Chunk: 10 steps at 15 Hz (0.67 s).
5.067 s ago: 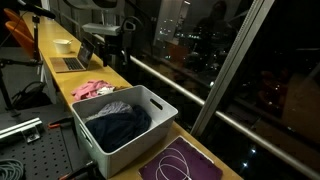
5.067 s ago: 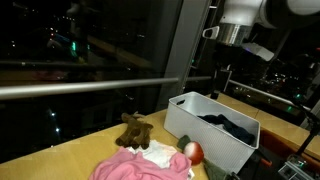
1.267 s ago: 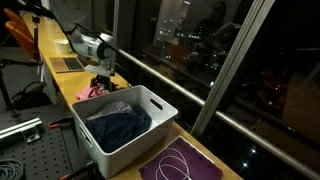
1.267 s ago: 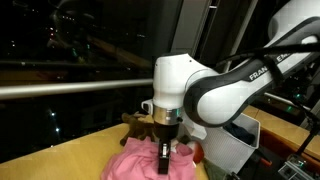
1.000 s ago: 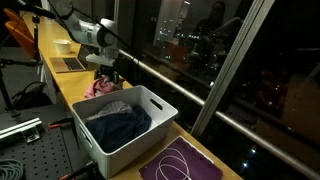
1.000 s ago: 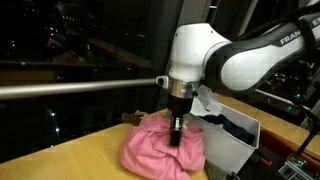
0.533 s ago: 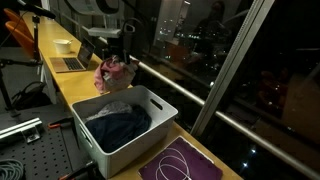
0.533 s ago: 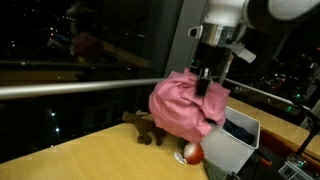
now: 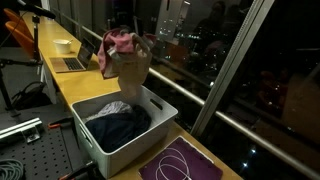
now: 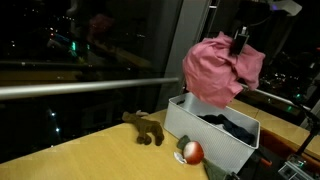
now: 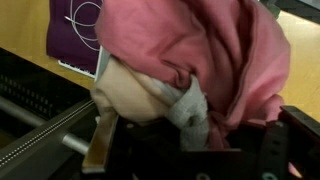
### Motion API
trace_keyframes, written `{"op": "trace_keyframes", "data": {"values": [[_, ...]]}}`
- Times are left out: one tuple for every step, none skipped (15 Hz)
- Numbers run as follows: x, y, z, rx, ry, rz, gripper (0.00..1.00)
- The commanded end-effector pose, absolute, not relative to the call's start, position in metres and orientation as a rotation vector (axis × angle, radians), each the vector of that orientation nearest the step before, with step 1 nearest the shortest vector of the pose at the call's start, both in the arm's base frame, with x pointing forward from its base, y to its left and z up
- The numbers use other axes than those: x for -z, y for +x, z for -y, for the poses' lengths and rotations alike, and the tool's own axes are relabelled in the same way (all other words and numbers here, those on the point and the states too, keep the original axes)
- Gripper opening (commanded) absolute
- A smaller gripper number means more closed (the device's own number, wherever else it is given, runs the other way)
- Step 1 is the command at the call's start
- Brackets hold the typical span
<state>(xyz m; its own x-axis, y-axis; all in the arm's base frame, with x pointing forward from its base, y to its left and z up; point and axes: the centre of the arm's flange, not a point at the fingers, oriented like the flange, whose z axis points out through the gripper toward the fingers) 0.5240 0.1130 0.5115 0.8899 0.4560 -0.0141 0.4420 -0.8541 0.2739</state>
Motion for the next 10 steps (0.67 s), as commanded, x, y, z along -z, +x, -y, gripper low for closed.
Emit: {"op": "trace_keyframes", "data": {"values": [[-0.525, 0.520, -0.083, -0.078, 2.790, -0.649, 0.03], [-0.520, 0.522, -0.078, -0.077, 2.792, -0.641, 0.03], [-0.510, 0.527, -0.072, -0.061, 2.796, -0.629, 0.03], [-0.501, 0.529, -0.065, -0.046, 2.803, -0.616, 0.03], [-0.490, 0.531, -0.056, -0.029, 2.811, -0.603, 0.03], [-0.481, 0.533, -0.046, -0.010, 2.821, -0.590, 0.03], [-0.471, 0.534, -0.034, 0.003, 2.832, -0.576, 0.03], [-0.462, 0.535, -0.025, 0.015, 2.841, -0.563, 0.03], [-0.455, 0.533, -0.019, 0.027, 2.845, -0.553, 0.03], [-0.445, 0.534, -0.014, 0.040, 2.850, -0.545, 0.03]]}}
